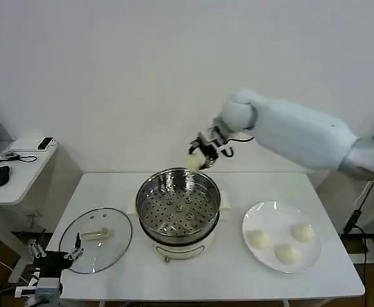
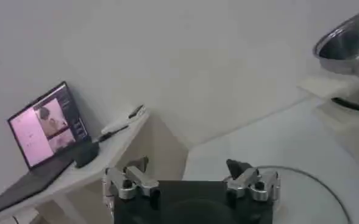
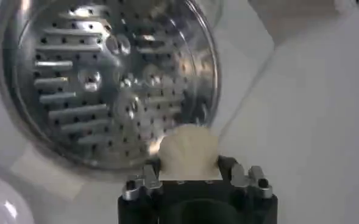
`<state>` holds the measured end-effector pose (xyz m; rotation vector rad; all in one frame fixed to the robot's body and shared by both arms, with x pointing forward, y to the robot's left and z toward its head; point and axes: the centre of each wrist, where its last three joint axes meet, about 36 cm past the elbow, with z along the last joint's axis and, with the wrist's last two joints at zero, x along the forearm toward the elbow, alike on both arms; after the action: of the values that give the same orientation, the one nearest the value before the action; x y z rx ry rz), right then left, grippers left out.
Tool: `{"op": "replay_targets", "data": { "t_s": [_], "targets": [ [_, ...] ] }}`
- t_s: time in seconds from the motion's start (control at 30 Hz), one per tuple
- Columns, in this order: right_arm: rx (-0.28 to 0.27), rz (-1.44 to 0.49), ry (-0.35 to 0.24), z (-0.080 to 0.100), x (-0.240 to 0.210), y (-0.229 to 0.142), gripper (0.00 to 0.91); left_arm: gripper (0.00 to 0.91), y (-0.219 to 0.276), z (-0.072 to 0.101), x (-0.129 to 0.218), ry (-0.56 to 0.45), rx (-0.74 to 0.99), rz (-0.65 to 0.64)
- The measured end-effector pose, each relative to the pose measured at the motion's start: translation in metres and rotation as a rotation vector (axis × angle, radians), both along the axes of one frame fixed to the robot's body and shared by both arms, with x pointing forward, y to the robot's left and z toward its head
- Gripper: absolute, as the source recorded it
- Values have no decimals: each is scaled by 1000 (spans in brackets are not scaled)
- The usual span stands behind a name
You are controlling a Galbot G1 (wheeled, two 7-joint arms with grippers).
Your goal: Take steamed baozi put them in steamer then cover it.
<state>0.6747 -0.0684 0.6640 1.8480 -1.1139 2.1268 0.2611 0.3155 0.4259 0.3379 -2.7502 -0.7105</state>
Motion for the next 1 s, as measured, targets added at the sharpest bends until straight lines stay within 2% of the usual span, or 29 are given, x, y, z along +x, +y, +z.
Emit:
{"op": "replay_targets", "data": {
  "t_s": [0.2, 0.57, 1.0],
  "targets": [
    [-51, 116, -28, -22, 1, 18, 645, 907, 2, -2, -1, 5, 0, 7],
    [-104, 267, -73, -59, 10, 33, 645, 907, 5, -2, -1, 6, 3, 9],
    [-143, 361, -106, -87, 20, 43, 655, 907, 4, -3, -1, 7, -2, 15]
  ]
}}
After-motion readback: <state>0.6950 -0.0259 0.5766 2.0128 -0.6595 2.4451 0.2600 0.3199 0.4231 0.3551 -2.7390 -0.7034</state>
